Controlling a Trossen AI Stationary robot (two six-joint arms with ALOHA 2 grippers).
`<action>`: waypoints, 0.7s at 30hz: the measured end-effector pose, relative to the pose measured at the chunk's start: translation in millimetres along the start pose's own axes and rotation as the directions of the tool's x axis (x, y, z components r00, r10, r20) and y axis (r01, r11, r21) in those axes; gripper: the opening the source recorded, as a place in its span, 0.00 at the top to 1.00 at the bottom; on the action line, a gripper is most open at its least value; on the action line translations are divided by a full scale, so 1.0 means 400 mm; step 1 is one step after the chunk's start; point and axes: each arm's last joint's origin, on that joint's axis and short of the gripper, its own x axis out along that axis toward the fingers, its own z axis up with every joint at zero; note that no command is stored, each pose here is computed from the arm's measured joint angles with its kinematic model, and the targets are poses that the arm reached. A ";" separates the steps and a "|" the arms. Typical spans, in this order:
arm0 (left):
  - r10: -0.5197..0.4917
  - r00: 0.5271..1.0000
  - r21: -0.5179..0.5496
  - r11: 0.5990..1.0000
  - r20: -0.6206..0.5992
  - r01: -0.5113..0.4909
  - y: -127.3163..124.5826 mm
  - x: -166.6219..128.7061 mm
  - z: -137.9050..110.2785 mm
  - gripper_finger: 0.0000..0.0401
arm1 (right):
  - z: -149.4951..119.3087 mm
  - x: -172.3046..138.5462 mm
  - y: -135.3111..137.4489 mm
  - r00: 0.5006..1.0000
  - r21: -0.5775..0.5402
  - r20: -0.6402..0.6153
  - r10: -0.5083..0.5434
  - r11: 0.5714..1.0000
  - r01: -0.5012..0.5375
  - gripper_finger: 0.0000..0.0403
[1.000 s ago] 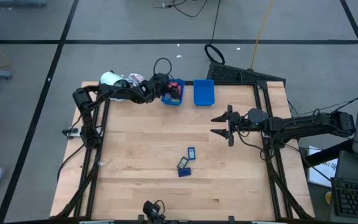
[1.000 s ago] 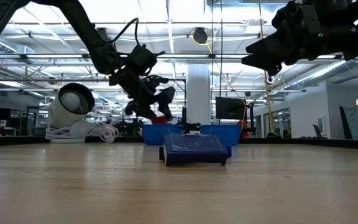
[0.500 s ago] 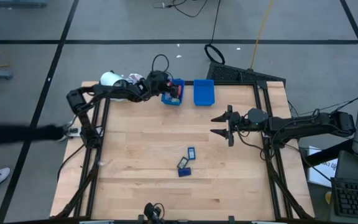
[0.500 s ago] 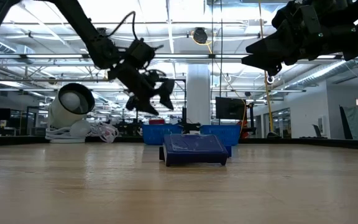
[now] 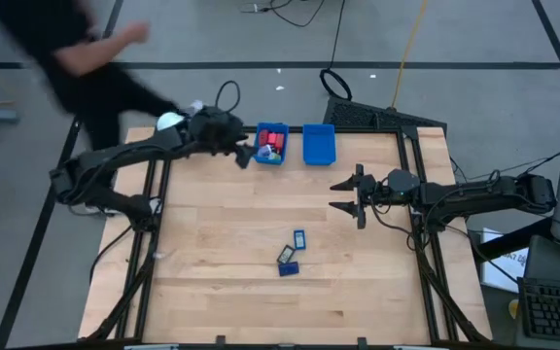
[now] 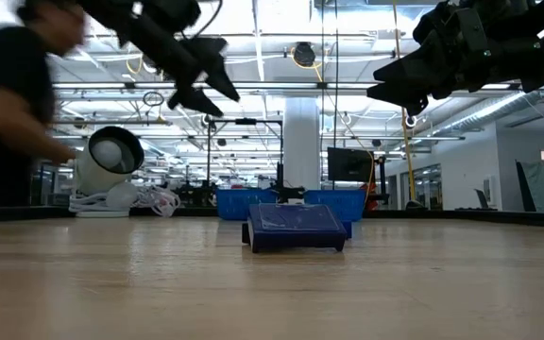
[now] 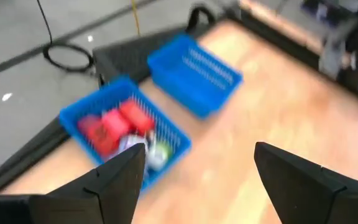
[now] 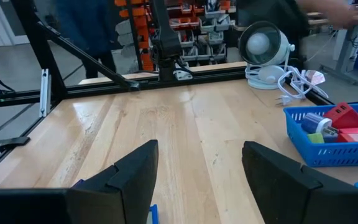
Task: Pick & Place Office items
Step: Put the top blue digital clock into the right basket
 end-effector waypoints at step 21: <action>-0.272 0.957 0.206 0.947 0.101 0.248 -0.135 -0.229 -0.247 0.25 | 0.000 0.000 0.000 1.000 0.044 0.001 0.002 0.999 -0.002 0.45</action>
